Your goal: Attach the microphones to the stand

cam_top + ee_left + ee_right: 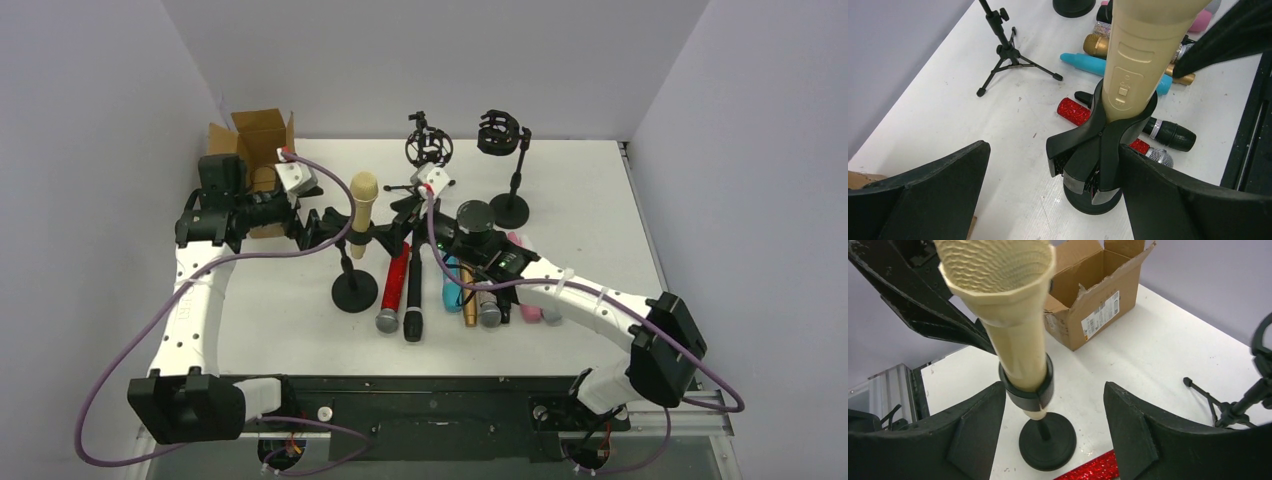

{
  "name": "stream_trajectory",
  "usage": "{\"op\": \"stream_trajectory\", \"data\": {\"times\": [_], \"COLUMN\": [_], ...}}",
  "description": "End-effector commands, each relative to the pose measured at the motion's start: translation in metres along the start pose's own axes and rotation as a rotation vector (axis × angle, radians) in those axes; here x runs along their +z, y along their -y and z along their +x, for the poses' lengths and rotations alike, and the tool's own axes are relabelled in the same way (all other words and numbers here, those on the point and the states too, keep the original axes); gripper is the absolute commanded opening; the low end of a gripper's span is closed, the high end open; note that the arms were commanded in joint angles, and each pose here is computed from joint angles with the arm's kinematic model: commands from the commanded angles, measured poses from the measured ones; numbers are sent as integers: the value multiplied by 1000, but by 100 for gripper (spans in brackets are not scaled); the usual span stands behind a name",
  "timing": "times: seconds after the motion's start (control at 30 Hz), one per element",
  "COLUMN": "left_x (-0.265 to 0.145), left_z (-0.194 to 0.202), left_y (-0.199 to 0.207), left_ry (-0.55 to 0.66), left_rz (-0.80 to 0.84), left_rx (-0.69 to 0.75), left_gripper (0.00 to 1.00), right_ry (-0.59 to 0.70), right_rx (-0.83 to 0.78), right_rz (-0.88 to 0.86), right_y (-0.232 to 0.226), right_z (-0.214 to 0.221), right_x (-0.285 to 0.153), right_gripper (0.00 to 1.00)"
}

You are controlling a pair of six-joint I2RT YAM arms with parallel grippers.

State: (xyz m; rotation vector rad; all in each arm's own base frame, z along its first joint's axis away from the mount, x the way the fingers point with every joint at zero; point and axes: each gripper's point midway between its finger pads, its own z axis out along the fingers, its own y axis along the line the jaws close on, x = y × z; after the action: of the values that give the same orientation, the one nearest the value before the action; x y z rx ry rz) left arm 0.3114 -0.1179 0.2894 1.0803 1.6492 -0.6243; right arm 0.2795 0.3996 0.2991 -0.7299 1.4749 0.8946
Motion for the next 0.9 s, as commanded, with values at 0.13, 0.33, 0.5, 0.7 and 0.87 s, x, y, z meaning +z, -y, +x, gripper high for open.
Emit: {"op": "stream_trajectory", "data": {"times": [0.13,0.33,0.5,0.7,0.87], "left_x": [-27,-37,-45,-51,-56], "left_z": [-41,-38,-47,-44,-37], "left_y": [-7,-3,1,-4,-18], "left_ry": [20,-17,-16,-54,-94], "left_rz": [-127,-172,-197,-241,-322], "left_rx": [21,-11,-50,-79,-109], "left_gripper": [96,96,96,96,96], "right_ry": [34,79,44,45,60], "right_rx": [-8,19,1,-26,-36], "right_rz": [-220,-370,-385,-419,-398], "right_y": [-14,-37,-35,-42,-45], "right_z": [-18,-16,-4,-2,2], "right_x": [-13,-5,10,17,29], "right_gripper": [67,67,67,67,62]}}
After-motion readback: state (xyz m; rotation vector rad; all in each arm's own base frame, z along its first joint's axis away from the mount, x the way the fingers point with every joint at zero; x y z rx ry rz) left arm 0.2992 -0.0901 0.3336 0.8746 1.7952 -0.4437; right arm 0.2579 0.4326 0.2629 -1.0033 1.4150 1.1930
